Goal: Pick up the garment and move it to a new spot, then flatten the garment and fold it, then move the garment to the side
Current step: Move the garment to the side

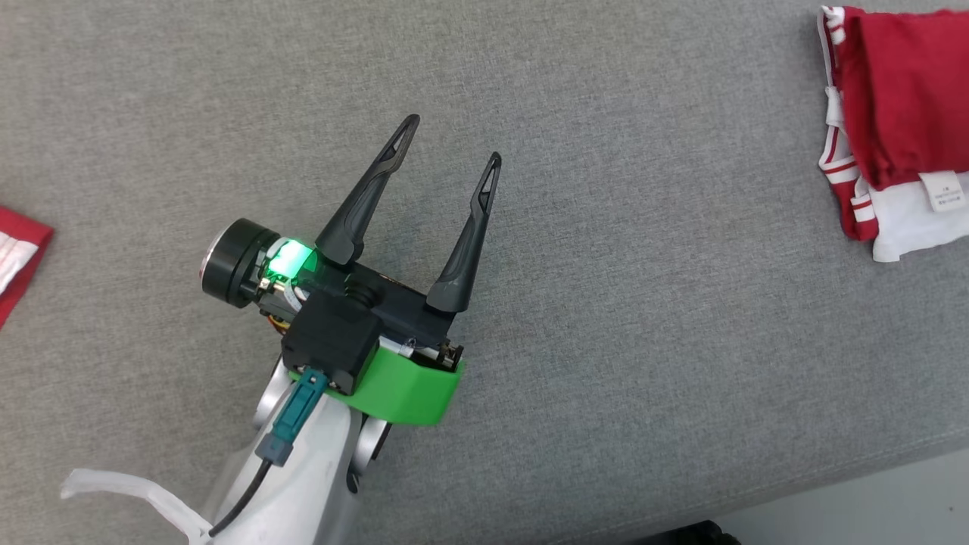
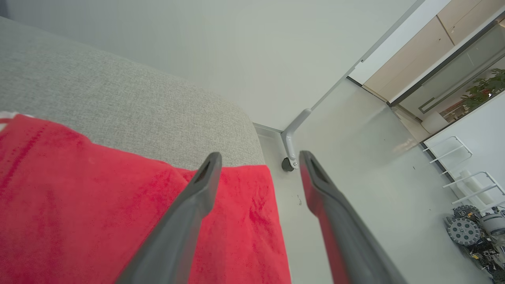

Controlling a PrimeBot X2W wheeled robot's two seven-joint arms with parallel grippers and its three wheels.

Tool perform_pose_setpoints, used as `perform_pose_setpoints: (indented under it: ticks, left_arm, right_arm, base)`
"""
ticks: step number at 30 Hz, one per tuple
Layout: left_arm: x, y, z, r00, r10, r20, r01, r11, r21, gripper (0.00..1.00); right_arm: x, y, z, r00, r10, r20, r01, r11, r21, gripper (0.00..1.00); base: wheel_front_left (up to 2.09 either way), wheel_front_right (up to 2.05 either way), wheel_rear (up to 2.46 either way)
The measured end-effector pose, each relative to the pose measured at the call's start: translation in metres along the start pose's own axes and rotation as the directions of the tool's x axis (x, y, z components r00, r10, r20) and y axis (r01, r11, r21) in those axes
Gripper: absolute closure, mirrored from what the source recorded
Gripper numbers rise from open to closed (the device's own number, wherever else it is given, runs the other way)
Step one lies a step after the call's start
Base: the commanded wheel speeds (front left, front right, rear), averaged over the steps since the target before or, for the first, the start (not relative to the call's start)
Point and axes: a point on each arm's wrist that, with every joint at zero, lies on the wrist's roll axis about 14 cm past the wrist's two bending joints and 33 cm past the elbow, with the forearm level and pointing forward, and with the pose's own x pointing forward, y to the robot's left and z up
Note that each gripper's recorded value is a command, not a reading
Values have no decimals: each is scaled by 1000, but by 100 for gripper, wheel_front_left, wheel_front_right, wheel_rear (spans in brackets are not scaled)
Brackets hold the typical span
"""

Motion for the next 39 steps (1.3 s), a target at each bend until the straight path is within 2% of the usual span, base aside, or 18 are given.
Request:
perform_pose_setpoints:
  ticks: [4,7,12,14,16,19,25,29,33,35,39]
  left_arm:
    - [-5,0,15,999,27,18,-26,1000,-1,0]
    - [-11,3,27,998,62,32,-61,998,-8,0]
    - [-28,14,50,988,142,52,-144,989,18,0]
    - [-36,19,60,982,178,65,-181,983,36,0]
    - [-45,25,71,974,214,80,-218,974,53,0]
    - [-57,30,85,964,246,99,-254,963,86,0]
    - [-90,42,100,938,329,104,-341,931,130,0]
    - [-118,55,103,901,423,96,-432,895,111,0]
    - [-141,59,98,875,478,71,-484,868,115,0]
    - [-151,59,93,867,496,52,-498,858,123,0]
    - [-162,57,90,861,508,36,-507,850,139,0]
  right_arm:
    - [-3,-1,23,998,5,67,-5,1000,0,0]
    - [-6,6,52,987,6,161,-13,999,44,0]
    - [-31,65,100,940,105,326,-155,979,129,0]
    - [-45,80,122,912,102,398,-195,960,199,0]
    - [-61,104,134,888,136,439,-255,940,225,0]
    - [-88,147,149,842,234,487,-367,909,197,0]
    - [-129,176,183,775,242,584,-461,849,259,0]
    - [-149,182,194,764,202,613,-479,814,329,0]
    - [-166,187,193,773,171,611,-484,781,395,0]
    - [-174,192,188,782,170,599,-489,763,423,0]
    - [-184,196,178,799,172,576,-486,749,450,0]
  base:
    - [0,0,0]
    - [0,0,0]
    - [0,0,0]
    - [0,0,0]
    - [0,0,0]
    - [0,0,0]
    - [0,0,0]
    - [0,0,0]
    - [0,0,0]
    - [0,0,0]
    - [0,0,0]
